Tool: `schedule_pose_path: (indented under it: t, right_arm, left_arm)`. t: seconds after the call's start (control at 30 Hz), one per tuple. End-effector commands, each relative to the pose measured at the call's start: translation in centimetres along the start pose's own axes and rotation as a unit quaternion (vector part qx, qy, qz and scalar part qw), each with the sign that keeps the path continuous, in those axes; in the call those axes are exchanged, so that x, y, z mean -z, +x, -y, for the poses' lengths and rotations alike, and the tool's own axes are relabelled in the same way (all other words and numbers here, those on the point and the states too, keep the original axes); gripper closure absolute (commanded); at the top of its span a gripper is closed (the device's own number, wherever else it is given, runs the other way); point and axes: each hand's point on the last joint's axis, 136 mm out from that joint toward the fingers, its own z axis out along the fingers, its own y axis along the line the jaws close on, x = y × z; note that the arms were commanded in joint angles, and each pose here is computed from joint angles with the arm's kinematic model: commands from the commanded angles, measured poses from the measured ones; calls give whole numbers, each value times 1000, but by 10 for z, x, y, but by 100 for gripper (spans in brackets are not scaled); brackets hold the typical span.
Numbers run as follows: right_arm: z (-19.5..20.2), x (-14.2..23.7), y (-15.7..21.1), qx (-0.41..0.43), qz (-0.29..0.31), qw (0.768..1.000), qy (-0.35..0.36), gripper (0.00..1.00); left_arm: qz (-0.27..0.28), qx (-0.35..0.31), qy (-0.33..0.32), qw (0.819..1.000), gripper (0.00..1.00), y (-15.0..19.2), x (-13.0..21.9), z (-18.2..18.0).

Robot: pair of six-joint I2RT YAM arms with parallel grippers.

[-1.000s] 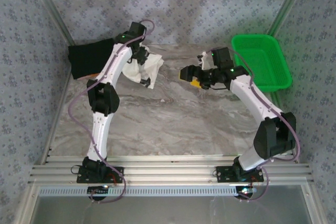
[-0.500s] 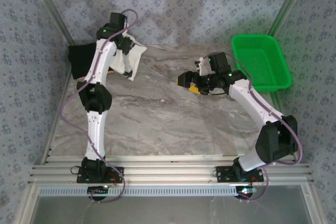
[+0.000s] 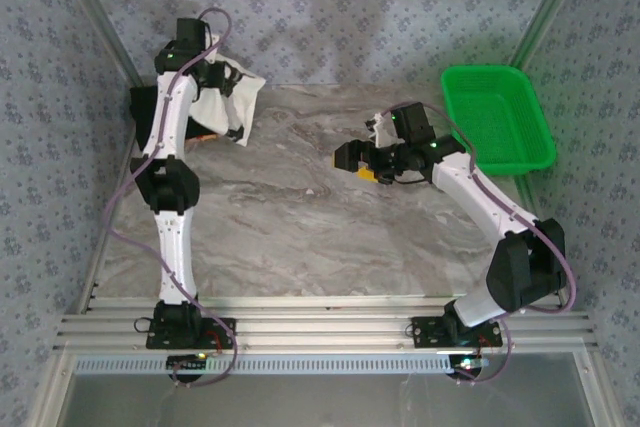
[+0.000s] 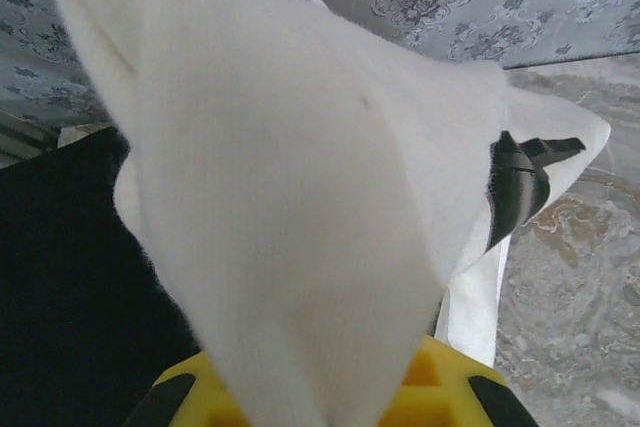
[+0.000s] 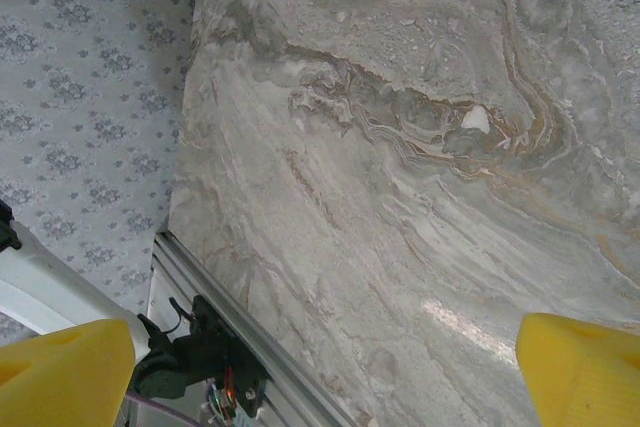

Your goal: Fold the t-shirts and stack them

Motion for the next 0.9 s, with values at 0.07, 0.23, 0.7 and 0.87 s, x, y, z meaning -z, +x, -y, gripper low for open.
schedule_pose_path:
  t: [0.07,0.23,0.7,0.87]
  right_arm:
    - [4,-8,0,-12,-8,1000,10,0]
    - [2,-14,-1,-14,-9,1000,9,0]
    - [-6,-26,4,-16,-25,999,19,0]
    - [-12,-28,9,-13,-30,999,24,0]
  left_arm:
    - [99,44,24,994,100,-52,61,-22]
    - [105,73,37,991,100,-52,69,-40]
    - [39,174,48,983,100,3,11,-111]
    - [-5,248,15,969,46,43,-35,-150]
